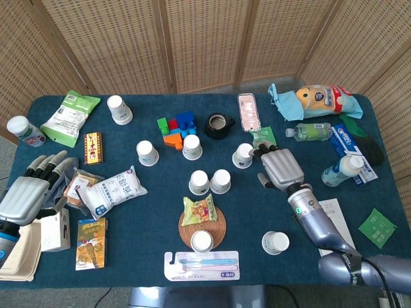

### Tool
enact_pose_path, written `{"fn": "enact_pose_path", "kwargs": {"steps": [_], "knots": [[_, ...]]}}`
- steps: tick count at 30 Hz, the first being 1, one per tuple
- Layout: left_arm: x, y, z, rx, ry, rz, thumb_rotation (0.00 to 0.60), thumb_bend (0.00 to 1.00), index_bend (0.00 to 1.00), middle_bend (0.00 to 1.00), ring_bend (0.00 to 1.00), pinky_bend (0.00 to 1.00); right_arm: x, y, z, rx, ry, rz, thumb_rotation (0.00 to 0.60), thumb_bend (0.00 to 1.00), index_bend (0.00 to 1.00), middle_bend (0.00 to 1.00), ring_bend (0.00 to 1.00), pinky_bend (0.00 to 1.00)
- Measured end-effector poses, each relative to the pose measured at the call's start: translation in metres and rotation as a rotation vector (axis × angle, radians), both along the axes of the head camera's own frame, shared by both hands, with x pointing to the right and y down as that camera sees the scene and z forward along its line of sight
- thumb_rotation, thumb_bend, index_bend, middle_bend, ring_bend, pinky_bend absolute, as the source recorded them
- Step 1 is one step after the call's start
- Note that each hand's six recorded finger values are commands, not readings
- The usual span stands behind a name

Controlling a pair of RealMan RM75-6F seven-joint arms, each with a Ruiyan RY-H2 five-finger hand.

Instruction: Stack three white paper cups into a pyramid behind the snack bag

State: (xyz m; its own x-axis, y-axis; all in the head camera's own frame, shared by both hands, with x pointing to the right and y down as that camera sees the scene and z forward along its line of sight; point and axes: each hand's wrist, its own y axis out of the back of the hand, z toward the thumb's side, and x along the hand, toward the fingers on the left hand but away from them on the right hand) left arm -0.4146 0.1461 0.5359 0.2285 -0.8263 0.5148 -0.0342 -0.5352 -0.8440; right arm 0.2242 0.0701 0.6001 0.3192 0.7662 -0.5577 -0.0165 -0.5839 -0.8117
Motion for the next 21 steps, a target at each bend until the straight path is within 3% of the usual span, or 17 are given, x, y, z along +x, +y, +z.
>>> {"fn": "enact_pose_path", "kwargs": {"steps": [7, 21], "knots": [[0.004, -0.004, 0.0, 0.01, 0.018, -0.001, 0.6, 0.43, 0.0, 0.0, 0.0, 0.05, 0.03, 0.014, 0.0, -0.049, 0.076, 0.016, 0.6, 0.45, 0.18, 0.15, 0.12, 0.42], [0.001, -0.002, -0.001, 0.007, 0.025, -0.01, 0.6, 0.43, 0.0, 0.0, 0.0, 0.04, 0.036, 0.027, 0.008, -0.133, 0.113, -0.018, 0.6, 0.44, 0.07, 0.09, 0.06, 0.42]]}}
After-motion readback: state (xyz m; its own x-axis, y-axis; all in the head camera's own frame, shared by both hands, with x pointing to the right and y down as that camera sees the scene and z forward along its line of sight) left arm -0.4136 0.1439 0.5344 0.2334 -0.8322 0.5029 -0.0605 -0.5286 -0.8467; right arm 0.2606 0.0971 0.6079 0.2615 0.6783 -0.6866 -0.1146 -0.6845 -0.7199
